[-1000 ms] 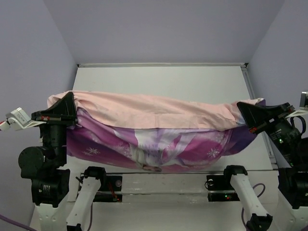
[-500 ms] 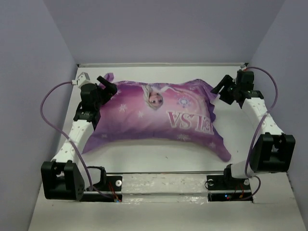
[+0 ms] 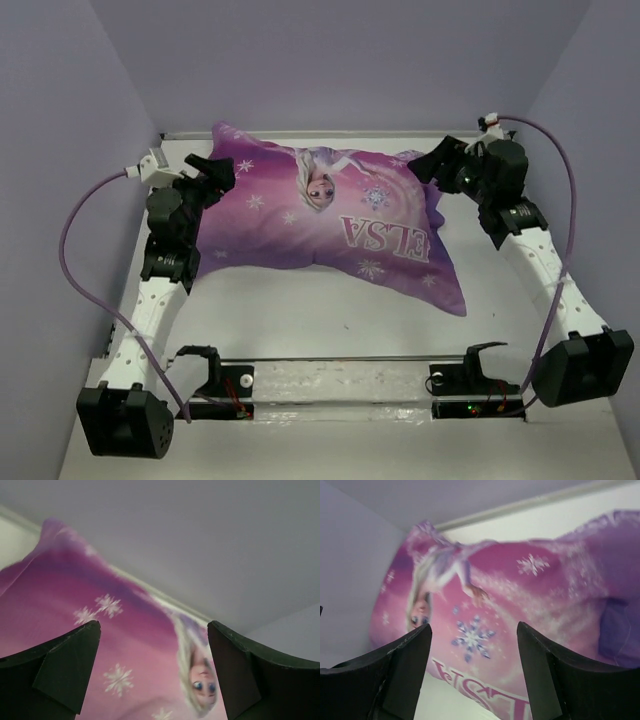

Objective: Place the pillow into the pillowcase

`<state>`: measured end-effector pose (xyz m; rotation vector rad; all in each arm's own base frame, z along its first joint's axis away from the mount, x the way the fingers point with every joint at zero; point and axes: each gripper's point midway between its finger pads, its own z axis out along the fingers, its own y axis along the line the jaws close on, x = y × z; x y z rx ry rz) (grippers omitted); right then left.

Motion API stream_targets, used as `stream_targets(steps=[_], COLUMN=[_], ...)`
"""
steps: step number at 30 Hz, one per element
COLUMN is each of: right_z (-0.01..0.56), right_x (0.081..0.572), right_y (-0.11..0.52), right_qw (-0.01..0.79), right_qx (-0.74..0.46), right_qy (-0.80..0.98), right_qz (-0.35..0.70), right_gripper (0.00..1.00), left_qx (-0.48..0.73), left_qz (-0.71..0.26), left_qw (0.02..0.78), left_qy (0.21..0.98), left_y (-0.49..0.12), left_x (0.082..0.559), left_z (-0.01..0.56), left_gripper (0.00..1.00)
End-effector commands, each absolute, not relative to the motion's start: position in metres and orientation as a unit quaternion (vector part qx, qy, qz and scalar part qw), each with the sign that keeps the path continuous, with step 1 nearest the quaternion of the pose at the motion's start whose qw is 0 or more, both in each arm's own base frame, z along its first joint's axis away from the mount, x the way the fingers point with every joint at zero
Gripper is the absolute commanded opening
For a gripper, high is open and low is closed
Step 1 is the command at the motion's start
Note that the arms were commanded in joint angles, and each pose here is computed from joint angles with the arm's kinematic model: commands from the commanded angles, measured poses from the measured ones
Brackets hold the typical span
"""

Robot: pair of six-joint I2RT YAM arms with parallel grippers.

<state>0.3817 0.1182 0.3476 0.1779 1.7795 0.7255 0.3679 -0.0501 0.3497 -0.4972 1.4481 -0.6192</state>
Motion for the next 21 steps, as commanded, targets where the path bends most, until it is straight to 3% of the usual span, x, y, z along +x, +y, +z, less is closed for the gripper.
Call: stream_targets(steps=[1,9,10,11,13,14,15,17,21], right_z=[0.256,0.158,0.150,0.140,0.134,0.131,0.139,0.148,0.174], right_x=[0.392,0.387,0.387,0.389,0.392,0.391,0.391,0.387,0.369], right_y=[0.121,0.130,0.128,0.124,0.111,0.105,0.095,0.085,0.069], right_qw=[0.496,0.414,0.411,0.411,0.414,0.413,0.426,0.444,0.480], right_qx=[0.086,0.100,0.112,0.123,0.154,0.171,0.182,0.194,0.199], right_qy=[0.820,0.876,0.878,0.878,0.875,0.872,0.864,0.855,0.835], right_qz=[0.274,0.226,0.220,0.211,0.197,0.196,0.195,0.184,0.181], right_gripper=[0.75,0.77,0.64,0.52,0.11,0.00,0.00,0.00,0.00], left_qx=[-0.277,-0.354,-0.358,-0.359,-0.356,-0.355,-0.356,-0.349,-0.334], left_qz=[-0.201,-0.171,-0.169,-0.174,-0.188,-0.192,-0.196,-0.206,-0.237], left_qw=[0.634,0.574,0.568,0.569,0.576,0.577,0.580,0.580,0.575], left_qy=[0.694,0.718,0.722,0.719,0.711,0.710,0.707,0.707,0.708], left_y=[-0.026,-0.011,-0.010,-0.011,-0.014,-0.014,-0.014,-0.018,-0.031], left_x=[0.368,0.377,0.375,0.374,0.367,0.363,0.353,0.343,0.318], left_z=[0.255,0.167,0.156,0.153,0.149,0.148,0.147,0.147,0.149], left_gripper=[0.99,0.99,0.98,0.83,0.61,0.30,0.11,0.00,0.00])
